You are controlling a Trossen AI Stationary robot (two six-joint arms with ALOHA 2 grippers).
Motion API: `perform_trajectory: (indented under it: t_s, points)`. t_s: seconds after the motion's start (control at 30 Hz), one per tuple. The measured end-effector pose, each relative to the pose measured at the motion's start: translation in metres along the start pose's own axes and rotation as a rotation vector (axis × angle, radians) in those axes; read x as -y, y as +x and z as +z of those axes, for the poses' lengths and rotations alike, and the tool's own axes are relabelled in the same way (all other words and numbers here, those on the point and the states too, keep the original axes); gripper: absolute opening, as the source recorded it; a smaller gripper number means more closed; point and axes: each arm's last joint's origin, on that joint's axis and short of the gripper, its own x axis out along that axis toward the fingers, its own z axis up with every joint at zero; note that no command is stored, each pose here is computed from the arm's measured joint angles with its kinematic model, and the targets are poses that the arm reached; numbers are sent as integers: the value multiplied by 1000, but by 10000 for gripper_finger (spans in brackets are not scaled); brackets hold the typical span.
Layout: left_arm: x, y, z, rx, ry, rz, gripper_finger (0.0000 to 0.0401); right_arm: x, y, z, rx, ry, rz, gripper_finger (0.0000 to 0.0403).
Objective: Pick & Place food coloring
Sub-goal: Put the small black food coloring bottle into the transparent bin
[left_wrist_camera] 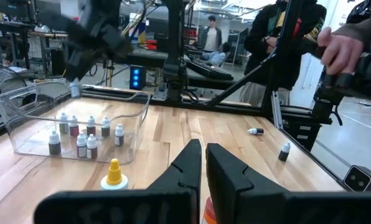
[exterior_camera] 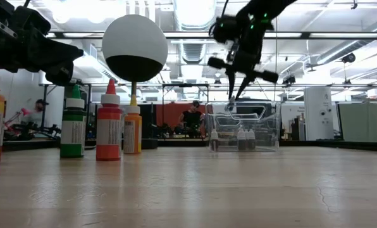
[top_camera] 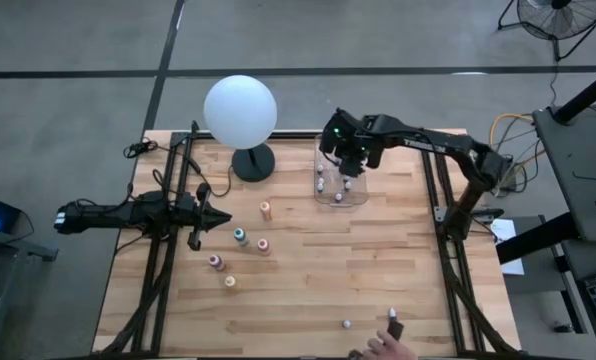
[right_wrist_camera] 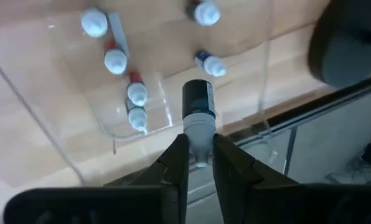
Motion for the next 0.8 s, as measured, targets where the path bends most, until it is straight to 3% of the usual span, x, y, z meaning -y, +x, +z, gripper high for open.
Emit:
perform_trajectory:
  t_s: [0.33,0.8]
  points:
    - [0,0,0,0,0,0,0,8,40,-16,-41,-56,-10,47]
    - [0,0,0,0,0,0,0,5,71,-18,-78,-172,79,47]
